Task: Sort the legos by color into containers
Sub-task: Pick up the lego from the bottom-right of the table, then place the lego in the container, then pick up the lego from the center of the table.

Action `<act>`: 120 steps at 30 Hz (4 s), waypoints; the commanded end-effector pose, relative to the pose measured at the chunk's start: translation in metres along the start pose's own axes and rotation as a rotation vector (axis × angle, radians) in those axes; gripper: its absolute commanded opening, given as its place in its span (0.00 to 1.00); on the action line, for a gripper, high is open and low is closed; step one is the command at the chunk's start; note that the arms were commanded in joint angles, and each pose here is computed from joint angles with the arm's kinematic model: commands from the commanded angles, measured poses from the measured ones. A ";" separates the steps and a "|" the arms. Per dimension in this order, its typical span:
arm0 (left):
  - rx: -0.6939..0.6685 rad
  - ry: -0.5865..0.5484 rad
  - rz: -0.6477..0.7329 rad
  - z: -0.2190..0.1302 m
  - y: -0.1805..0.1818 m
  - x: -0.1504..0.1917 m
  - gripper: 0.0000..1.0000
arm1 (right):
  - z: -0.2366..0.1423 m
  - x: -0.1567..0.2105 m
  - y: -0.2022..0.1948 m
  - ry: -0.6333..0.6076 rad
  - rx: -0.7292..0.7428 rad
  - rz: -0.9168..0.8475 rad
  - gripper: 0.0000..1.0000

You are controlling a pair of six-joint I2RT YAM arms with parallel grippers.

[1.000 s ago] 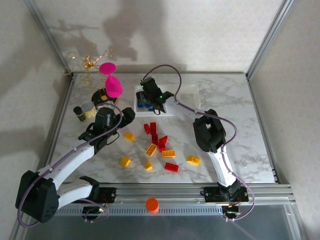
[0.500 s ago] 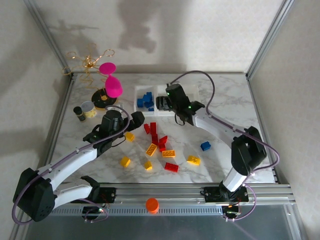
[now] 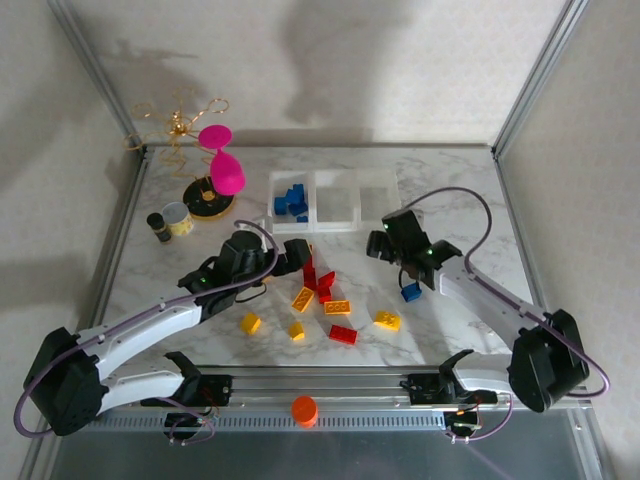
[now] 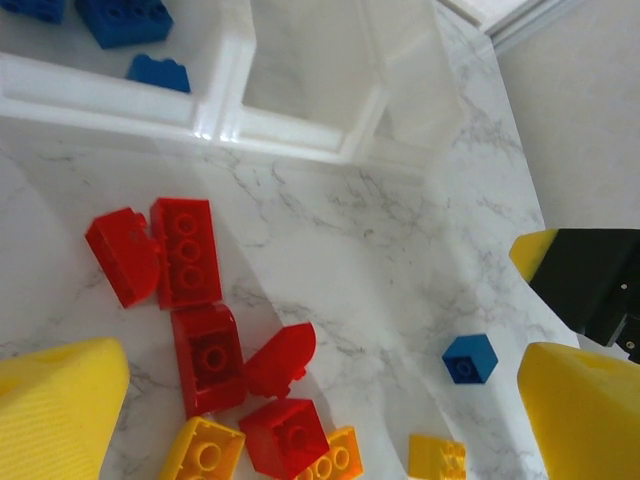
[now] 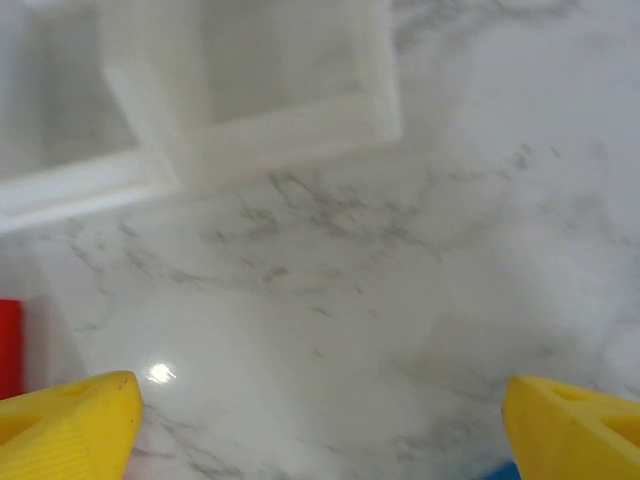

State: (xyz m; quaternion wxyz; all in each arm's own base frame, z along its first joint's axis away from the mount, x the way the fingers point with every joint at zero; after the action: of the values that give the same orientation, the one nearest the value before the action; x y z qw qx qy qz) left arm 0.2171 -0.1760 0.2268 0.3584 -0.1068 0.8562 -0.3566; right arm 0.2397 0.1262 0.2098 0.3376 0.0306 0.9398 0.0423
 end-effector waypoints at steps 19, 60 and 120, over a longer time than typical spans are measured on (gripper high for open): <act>0.017 0.088 0.068 0.030 -0.011 0.029 1.00 | 0.045 0.074 -0.028 0.278 0.072 0.063 0.86; -0.052 -0.096 -0.050 -0.007 0.006 -0.013 1.00 | 0.027 0.017 0.079 0.078 -0.111 -0.212 0.49; -0.096 -0.118 -0.137 -0.029 0.043 -0.020 1.00 | 0.044 0.023 0.130 0.140 -0.241 -0.306 0.79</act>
State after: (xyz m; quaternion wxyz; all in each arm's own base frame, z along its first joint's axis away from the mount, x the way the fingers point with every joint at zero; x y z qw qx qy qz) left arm 0.2153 -0.1153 0.2211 0.3710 -0.2048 0.8455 -0.3249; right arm 0.2681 0.2623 0.1731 0.2850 -0.1670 0.9391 0.0945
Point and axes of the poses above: each hand's point on the last joint's axis, 136 mm out from that joint toward the fingers, its own z axis out along the fingers, its own y axis along the line the jaws close on, x = y × z, the point moved 10 cm from there along -z, back along the fingers, and after that the axes turned 6 degrees about -z, right-handed, at the moved point
